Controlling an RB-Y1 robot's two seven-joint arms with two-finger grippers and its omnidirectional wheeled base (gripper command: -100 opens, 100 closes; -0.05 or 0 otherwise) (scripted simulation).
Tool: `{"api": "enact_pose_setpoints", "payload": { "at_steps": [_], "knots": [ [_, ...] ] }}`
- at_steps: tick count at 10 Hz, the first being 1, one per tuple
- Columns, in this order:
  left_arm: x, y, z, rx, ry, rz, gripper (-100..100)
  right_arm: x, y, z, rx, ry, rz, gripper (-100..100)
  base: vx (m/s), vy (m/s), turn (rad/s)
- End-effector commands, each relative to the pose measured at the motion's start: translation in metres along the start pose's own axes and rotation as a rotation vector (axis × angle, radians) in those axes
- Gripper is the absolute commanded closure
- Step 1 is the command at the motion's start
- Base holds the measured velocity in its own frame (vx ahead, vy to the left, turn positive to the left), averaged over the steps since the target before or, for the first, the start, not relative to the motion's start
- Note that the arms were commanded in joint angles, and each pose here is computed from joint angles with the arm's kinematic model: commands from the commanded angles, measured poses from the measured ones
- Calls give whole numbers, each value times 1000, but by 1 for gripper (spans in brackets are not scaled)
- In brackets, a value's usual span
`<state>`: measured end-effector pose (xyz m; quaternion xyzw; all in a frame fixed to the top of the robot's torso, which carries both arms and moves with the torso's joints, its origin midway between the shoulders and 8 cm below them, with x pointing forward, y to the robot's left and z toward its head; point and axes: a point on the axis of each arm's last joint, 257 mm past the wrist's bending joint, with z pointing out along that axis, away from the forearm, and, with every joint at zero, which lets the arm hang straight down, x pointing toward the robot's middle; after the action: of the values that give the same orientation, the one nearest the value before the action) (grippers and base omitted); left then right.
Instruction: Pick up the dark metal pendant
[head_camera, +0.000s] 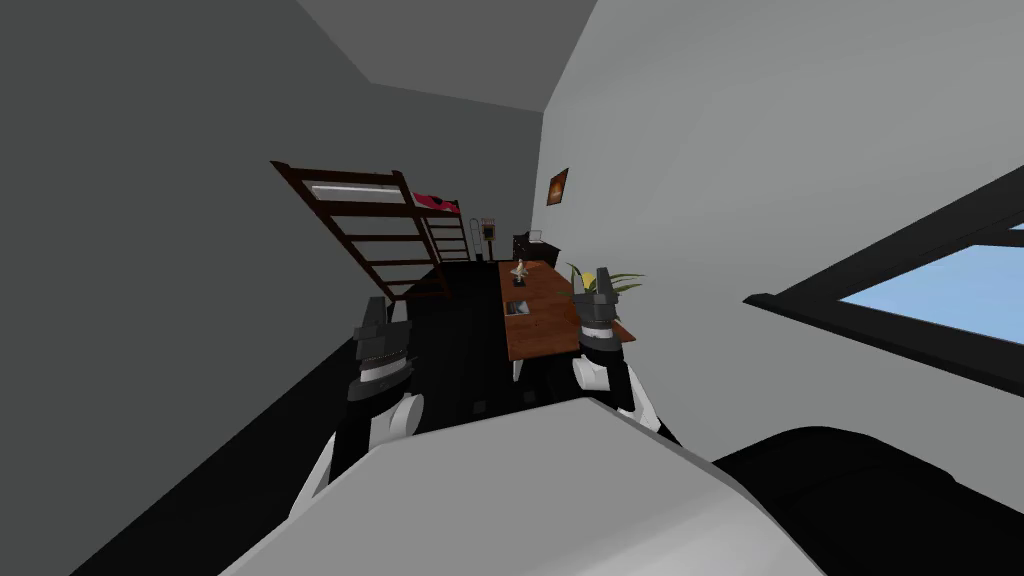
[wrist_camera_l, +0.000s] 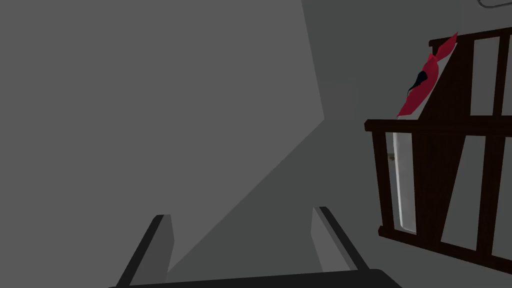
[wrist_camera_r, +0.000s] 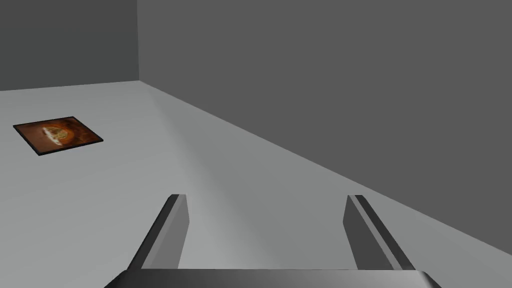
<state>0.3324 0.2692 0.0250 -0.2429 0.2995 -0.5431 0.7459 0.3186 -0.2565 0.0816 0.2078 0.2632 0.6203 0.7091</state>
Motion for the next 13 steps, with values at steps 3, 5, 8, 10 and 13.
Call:
{"api": "enact_pose_setpoints", "payload": {
  "at_steps": [3, 5, 8, 10, 13],
  "knots": [
    [0, 0, 0, 0, 0, 0, 0, -5, -28, -7, 85, 20, 18, -100, 15, 109, -142],
    [0, 0, 0, 0, 0, 0, 0, -12, -52, -14, 159, 20, 37, -100, 17, 79, -133],
    [0, 0, 0, 0, 0, 0, 0, -29, -98, -32, 301, 8, 78, -100, 27, 135, -186],
    [0, 0, 0, 0, 0, 0, 0, -36, -117, -40, 360, -3, 95, -100, 29, 106, -102],
    [0, 0, 0, 0, 0, 0, 0, -54, -155, -60, 483, -33, 133, -100, 33, 164, -174]
  ]
}}
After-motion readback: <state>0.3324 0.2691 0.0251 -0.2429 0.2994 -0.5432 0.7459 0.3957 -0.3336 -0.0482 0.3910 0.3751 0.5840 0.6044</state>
